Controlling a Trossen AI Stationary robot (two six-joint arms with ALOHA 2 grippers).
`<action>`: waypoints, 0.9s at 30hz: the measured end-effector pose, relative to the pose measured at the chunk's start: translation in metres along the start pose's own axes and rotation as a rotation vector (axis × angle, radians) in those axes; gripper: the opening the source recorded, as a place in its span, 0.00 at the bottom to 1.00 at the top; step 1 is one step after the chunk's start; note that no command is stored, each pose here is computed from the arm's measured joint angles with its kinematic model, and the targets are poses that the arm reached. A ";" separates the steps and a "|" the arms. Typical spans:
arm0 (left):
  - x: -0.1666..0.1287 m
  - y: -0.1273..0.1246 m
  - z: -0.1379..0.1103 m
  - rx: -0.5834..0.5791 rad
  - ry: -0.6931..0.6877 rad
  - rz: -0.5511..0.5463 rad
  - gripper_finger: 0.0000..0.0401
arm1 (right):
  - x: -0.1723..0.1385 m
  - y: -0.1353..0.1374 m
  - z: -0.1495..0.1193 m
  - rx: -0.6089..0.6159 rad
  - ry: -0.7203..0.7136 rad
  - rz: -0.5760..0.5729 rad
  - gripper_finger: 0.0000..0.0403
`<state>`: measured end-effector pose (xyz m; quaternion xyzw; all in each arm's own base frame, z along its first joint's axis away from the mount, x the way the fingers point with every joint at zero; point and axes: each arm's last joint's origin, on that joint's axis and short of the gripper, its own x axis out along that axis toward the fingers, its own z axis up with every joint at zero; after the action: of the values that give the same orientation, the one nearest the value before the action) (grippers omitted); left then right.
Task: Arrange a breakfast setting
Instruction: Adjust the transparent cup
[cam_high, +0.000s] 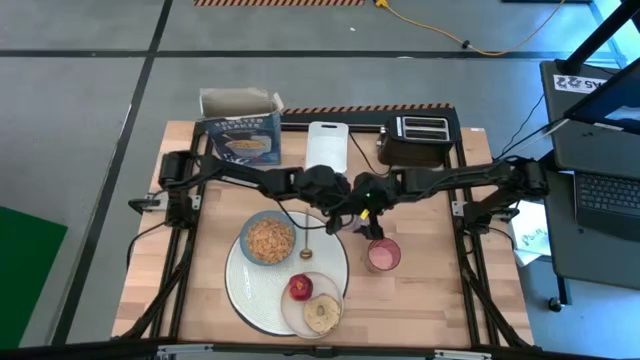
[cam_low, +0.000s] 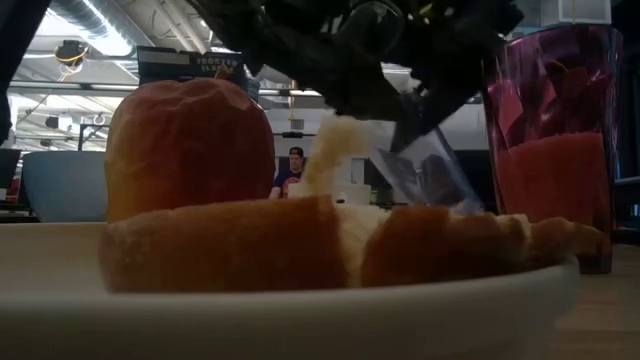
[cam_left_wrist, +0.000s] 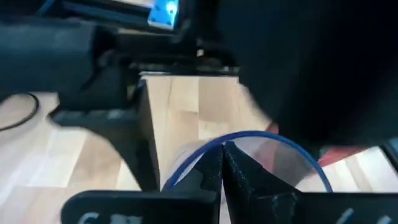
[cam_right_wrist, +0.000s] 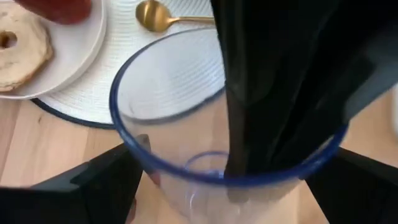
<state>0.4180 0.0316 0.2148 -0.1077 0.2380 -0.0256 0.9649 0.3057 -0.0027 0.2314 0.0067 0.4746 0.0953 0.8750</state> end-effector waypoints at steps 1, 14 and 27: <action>0.005 0.000 -0.002 0.004 0.016 0.002 0.00 | 0.003 0.000 -0.003 0.000 0.000 0.011 0.98; 0.016 0.001 -0.001 0.009 0.033 -0.023 0.00 | 0.006 -0.007 -0.014 -0.060 -0.031 0.051 0.98; 0.013 0.022 0.007 -0.073 -0.033 0.017 0.00 | -0.006 -0.032 -0.025 -0.062 -0.002 0.056 0.98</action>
<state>0.4327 0.0528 0.2104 -0.1414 0.2238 -0.0069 0.9643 0.2874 -0.0374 0.2193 -0.0069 0.4704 0.1341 0.8722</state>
